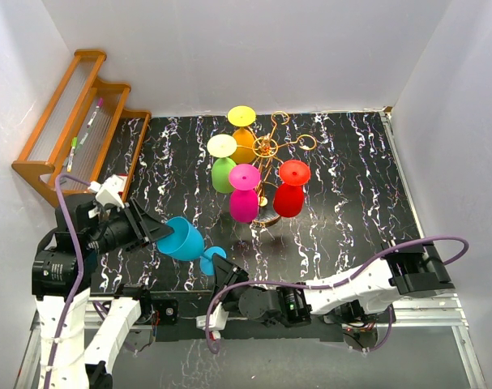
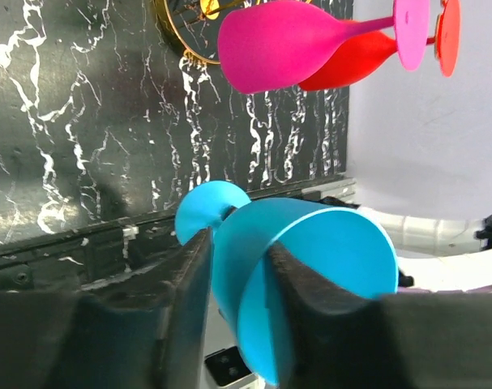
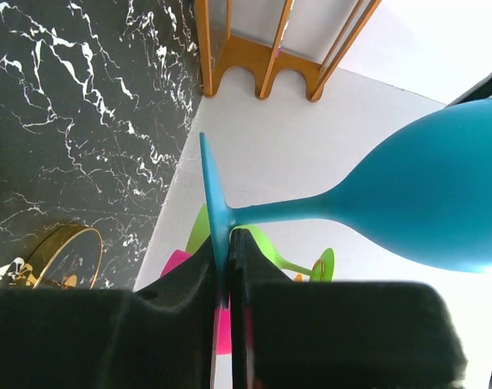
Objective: Take the wine glass off the wine glass rack
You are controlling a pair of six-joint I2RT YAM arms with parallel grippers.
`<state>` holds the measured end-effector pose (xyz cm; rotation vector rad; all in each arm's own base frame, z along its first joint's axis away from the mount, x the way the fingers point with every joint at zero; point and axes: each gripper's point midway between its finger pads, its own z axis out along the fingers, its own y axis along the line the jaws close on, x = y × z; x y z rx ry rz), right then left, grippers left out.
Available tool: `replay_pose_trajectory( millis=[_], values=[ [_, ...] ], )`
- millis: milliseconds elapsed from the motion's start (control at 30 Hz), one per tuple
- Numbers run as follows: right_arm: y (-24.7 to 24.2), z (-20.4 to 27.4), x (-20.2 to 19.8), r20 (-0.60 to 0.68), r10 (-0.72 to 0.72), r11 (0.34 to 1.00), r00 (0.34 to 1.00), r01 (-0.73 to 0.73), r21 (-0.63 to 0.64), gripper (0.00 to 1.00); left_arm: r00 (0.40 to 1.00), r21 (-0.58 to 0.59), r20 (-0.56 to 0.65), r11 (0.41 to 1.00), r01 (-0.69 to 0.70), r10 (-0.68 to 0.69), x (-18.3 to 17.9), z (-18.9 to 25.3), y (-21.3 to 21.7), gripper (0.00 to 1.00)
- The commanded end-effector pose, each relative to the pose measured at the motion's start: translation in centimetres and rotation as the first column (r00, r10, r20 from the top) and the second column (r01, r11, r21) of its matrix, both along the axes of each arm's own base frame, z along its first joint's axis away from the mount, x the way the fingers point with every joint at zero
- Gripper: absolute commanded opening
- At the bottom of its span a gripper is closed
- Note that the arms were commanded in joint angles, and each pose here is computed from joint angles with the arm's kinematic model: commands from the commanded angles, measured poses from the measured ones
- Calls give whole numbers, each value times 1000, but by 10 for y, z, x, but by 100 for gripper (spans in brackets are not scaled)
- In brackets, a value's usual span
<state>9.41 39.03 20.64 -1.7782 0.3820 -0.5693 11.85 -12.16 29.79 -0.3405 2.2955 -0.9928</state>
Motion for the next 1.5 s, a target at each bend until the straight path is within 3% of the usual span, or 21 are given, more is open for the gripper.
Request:
replay_pose_trajectory(
  millis=[0, 67, 200, 233, 300, 333, 533, 700, 833, 1067, 1267, 1467],
  values=[
    [14, 21, -60, 32, 141, 986, 990, -143, 81, 9, 1000, 8, 1, 1000, 21, -21, 2, -4, -1, 17],
    [13, 23, -59, 24, 133, 987, 991, -135, 92, 11, 1000, 21, -3, 1000, 10, -10, 3, -6, 1, 0],
    [10, 21, -55, -16, 83, 990, 996, -80, 117, 29, 999, 77, 10, 996, -45, 45, 10, -4, 12, 0],
    [8, 18, -53, -29, 62, 991, 998, -58, 120, 36, 998, 99, 16, 993, -67, 66, 13, -3, 17, 0],
    [4, 11, -49, -60, 32, 993, 998, -25, 113, 65, 994, 133, 34, 985, -106, 102, 20, 0, 24, 0],
    [2, 7, -48, -81, 20, 994, 997, -11, 108, 70, 992, 148, 47, 981, -127, 121, 25, 2, 28, 0],
    [-11, -19, -45, -179, -54, 997, 982, 61, 38, 72, 965, 273, 103, 926, -260, 240, 58, 5, 58, 0],
    [-15, -20, -45, -286, -116, 990, 951, 135, 48, 71, 906, 471, 154, 777, -417, 393, 96, -8, 108, 0],
    [-13, -9, -48, -425, -169, 968, 889, 231, 98, 70, 861, 575, 191, 657, -487, 471, 130, -25, 137, 0],
    [-13, 10, -51, -553, -225, 930, 802, 345, 122, 69, 808, 651, 264, 521, -552, 527, 183, -56, 163, 0],
    [-19, 26, -54, -639, -177, 913, 749, 367, 177, 69, 776, 658, 375, 444, -608, 507, 230, -59, 176, 0],
    [-28, 38, -53, -689, -163, 891, 706, 405, 206, 68, 783, 715, 370, 385, -583, 499, 258, -76, 185, 0]
  ],
)
